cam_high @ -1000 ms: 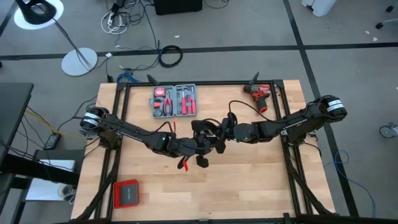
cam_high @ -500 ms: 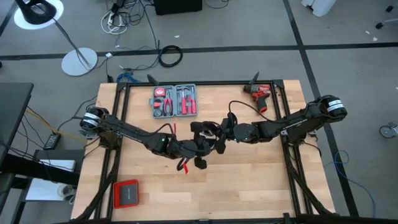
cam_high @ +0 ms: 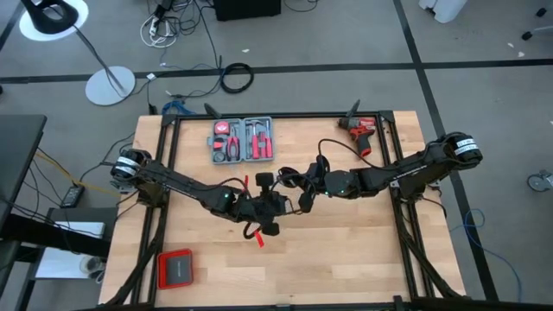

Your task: Coil cords

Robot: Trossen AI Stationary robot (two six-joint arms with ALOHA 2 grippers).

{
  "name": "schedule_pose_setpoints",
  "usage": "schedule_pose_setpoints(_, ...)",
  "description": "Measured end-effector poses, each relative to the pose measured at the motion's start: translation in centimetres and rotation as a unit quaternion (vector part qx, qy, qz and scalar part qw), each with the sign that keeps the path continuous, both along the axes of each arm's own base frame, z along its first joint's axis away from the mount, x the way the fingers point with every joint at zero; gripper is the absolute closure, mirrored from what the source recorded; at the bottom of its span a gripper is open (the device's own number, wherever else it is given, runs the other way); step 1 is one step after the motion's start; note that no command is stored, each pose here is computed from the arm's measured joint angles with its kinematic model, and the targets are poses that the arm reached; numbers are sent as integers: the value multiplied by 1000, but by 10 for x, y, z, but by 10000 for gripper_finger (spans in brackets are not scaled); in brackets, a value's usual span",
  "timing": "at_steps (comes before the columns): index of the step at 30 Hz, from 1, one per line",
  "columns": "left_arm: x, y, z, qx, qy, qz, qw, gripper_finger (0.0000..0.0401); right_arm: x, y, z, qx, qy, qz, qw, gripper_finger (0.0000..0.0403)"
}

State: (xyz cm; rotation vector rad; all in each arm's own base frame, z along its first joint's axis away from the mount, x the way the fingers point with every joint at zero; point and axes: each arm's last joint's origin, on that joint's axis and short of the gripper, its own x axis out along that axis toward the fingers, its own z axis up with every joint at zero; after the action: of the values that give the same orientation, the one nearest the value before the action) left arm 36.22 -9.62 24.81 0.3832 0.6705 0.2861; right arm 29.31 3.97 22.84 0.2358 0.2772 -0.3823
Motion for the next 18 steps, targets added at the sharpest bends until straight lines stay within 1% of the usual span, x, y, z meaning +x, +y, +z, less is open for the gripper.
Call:
schedule_pose_setpoints(5,-10,-2,-8,-20,42,27,999,370,0,0,0,0,0,0,1000,403)
schedule_pose_setpoints(10,-22,-9,-15,-27,85,41,995,369,0,0,-1,-2,8,1,1000,403)
schedule_pose_setpoints(18,-36,-17,-31,-50,110,62,991,368,-1,2,-1,-2,8,5,1000,403)
